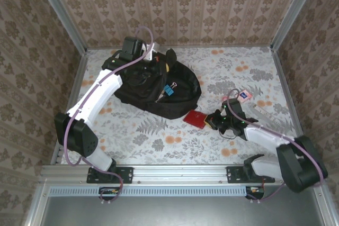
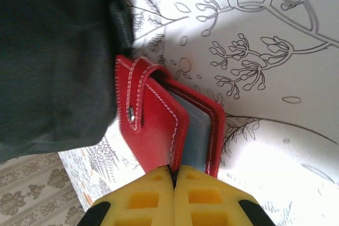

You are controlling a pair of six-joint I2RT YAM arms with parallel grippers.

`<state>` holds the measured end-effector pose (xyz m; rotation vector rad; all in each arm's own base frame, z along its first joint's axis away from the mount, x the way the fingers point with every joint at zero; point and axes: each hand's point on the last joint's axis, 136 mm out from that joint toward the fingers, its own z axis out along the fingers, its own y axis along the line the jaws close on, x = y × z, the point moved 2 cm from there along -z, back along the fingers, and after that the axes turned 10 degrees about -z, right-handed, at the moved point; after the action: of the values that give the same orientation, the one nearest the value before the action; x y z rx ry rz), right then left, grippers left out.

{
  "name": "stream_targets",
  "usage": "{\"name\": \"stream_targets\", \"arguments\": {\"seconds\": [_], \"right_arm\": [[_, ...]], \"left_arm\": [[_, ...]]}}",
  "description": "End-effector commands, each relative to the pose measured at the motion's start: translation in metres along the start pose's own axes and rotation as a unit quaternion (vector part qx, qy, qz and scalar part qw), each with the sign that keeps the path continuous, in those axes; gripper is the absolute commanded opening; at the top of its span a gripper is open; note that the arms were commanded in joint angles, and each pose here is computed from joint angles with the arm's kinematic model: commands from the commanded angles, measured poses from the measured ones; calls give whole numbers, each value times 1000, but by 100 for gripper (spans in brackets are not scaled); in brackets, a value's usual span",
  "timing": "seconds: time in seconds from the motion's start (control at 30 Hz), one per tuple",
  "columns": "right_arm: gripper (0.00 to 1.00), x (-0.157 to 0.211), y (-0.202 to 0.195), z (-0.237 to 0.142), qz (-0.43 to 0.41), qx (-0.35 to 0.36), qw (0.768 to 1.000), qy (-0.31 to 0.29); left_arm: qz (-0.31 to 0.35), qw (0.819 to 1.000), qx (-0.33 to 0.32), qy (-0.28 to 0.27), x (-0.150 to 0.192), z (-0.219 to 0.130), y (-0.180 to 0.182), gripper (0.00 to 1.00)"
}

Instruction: Pack books, pencil case, and school supplies into a backpack

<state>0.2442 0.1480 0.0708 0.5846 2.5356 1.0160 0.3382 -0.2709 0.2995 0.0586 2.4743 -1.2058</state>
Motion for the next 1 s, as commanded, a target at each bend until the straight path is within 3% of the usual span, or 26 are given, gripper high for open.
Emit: {"name": "stream_targets", "arguments": {"seconds": [0.0,0.2,0.47,0.77,0.97], "right_arm": [[0,-3,1,-30,-38,49,998,-25],[0,-7,14,-94,-100,86,988,-76],[0,-29,90,-145,-188,11,974,-126],[0,-65,179,-136,-193,-112,966,-126],[0,-84,201,-81,-136,-138,977,-86]], "left_arm": [[35,999,19,-14,-3,-15,-22,0],[50,999,12,-13,-2,-18,-24,0],[90,996,8,3,10,-13,-40,0],[111,994,13,14,18,-6,-53,0],[122,992,29,8,15,-8,-61,0]]}}
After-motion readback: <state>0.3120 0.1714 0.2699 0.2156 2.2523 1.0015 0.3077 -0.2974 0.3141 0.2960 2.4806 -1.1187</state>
